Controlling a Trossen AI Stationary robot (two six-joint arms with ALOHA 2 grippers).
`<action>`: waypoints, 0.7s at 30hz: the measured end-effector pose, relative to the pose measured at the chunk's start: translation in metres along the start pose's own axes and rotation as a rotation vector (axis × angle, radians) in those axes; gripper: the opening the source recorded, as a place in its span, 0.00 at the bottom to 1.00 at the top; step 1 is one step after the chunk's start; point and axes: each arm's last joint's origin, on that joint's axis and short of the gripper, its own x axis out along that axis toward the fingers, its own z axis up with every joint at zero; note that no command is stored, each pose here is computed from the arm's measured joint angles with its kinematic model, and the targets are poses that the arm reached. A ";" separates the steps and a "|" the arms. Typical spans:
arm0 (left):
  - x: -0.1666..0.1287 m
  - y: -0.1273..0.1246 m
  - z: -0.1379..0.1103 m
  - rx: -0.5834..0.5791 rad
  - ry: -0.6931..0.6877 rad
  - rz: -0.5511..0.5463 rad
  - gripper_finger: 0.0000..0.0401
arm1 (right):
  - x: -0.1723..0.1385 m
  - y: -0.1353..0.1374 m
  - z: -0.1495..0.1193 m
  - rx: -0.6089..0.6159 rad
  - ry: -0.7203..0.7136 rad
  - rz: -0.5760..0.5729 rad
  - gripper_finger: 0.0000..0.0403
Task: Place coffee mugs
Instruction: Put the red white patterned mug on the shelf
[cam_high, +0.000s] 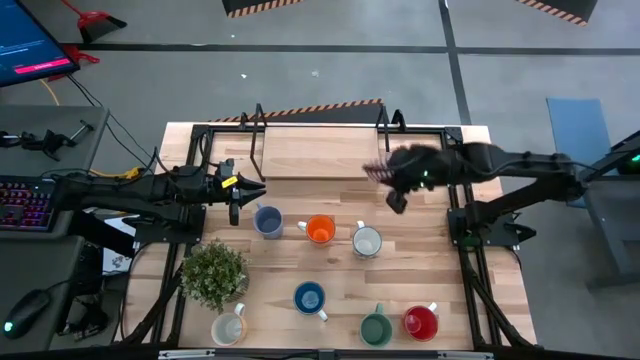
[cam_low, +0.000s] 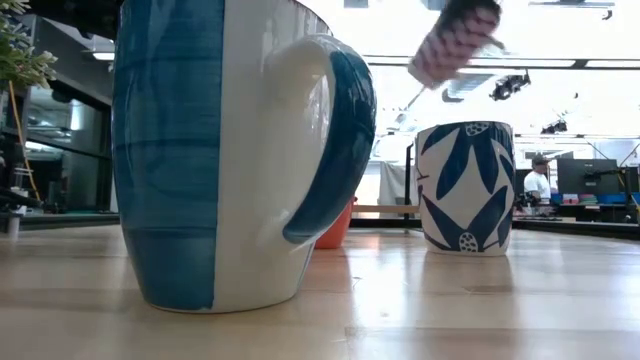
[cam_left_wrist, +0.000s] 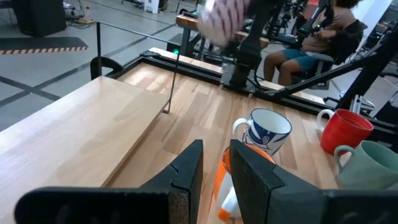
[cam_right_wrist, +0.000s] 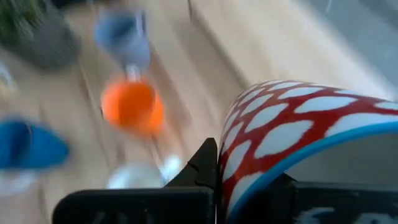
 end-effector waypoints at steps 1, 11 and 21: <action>0.000 0.000 0.000 0.000 0.001 0.000 0.18 | -0.001 0.000 0.011 -0.019 -0.043 -0.006 0.00; 0.000 0.000 -0.001 0.001 0.012 0.003 0.18 | 0.060 -0.025 0.099 -0.141 -0.006 -0.109 0.00; 0.000 0.000 -0.001 0.002 0.015 0.004 0.18 | 0.173 -0.065 0.122 -0.133 0.256 -0.078 0.00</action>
